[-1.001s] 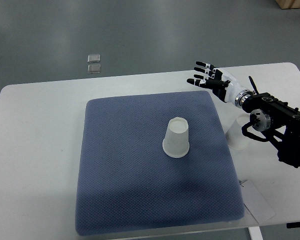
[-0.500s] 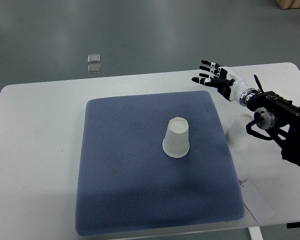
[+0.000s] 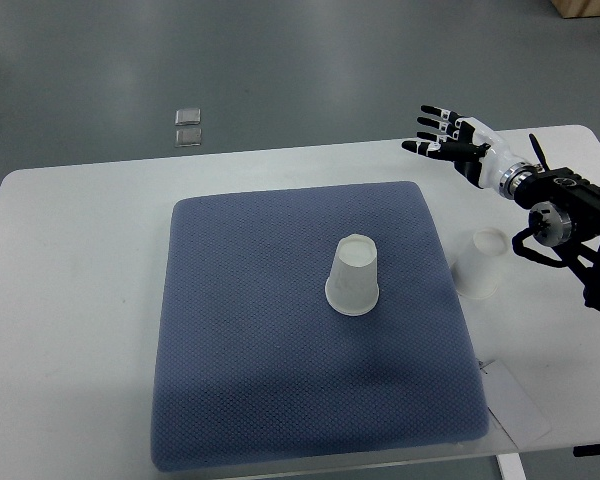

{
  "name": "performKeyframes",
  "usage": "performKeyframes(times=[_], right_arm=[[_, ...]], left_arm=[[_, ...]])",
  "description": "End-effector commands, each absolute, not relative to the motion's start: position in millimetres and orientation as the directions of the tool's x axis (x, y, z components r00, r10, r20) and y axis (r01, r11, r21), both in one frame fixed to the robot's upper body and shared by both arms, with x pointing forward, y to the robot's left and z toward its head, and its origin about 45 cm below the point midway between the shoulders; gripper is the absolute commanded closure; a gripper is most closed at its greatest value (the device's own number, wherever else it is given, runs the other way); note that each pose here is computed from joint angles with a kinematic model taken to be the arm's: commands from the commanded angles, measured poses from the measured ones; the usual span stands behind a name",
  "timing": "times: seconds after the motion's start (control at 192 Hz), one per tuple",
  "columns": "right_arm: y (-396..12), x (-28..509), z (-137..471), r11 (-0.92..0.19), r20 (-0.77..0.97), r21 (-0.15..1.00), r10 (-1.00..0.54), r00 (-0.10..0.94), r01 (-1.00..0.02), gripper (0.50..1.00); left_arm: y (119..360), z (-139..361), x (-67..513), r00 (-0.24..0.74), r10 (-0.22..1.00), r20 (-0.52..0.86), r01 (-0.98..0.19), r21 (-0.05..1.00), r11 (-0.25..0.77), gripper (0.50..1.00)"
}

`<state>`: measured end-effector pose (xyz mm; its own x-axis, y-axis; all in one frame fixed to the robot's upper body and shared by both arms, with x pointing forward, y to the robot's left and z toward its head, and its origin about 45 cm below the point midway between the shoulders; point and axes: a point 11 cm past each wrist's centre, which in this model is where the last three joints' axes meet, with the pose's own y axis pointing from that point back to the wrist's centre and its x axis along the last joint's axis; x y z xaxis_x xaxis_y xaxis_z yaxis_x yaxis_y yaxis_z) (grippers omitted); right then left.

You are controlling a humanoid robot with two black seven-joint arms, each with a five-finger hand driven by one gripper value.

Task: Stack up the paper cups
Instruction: 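Move the right hand over the second white paper cup beside the pad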

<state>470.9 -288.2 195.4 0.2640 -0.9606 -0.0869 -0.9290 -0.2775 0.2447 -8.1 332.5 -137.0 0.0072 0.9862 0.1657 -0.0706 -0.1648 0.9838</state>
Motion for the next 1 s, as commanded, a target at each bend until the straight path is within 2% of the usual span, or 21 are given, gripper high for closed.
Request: performKeyframes(times=[0.0,0.063,0.214,0.266,0.271,0.354,0.511,0.792,0.996], right_arm=[[-288.4,470.8,203.1,-0.338,-0.063,0.236,-0.941,0.333,-0.911,0.587],[-284.7,470.6,208.9,-0.385,-0.047,0.229,-0.922,0.385,-0.894,0.587],[-297.7,467.4,227.1,-0.411,0.114,0.239,-0.888,0.446,-0.88,0.589],[-297.7,467.4,227.1,-0.411,0.114,0.239,-0.888,0.446,-0.88,0.589],[-297.7,463.7,236.2,-0.441,0.184,0.239,-0.854,0.487,-0.865,0.589],[-306.3,454.5,245.4,-0.464,0.337,0.279,-0.772,0.538,-0.841,0.589],[-320.1,436.4,258.1,-0.49,0.536,0.364,-0.585,0.609,-0.792,0.589],[-342.7,404.0,257.0,-0.475,0.625,0.551,-0.31,0.717,-0.686,0.589],[-350.4,389.1,245.3,-0.442,0.637,0.623,-0.192,0.746,-0.645,0.589]], left_arm=[[332.4,-137.0,-8.1,0.007,0.986,0.165,-0.071,0.984,-0.165,0.5],[332.4,-137.0,-8.1,0.007,0.986,0.165,-0.071,0.984,-0.165,0.5],[332.4,-137.0,-8.1,0.007,0.986,0.165,-0.071,0.984,-0.165,0.5],[332.4,-137.0,-8.1,0.007,0.986,0.165,-0.071,0.984,-0.165,0.5],[332.4,-137.0,-8.1,0.007,0.986,0.165,-0.071,0.984,-0.165,0.5],[332.9,-137.0,-8.1,0.007,0.986,0.167,-0.071,0.984,-0.166,0.5],[332.4,-137.0,-8.1,0.007,0.986,0.165,-0.071,0.984,-0.165,0.5],[332.4,-137.0,-8.1,0.007,0.986,0.165,-0.071,0.984,-0.165,0.5],[332.4,-137.0,-8.1,0.007,0.986,0.165,-0.071,0.984,-0.165,0.5]])
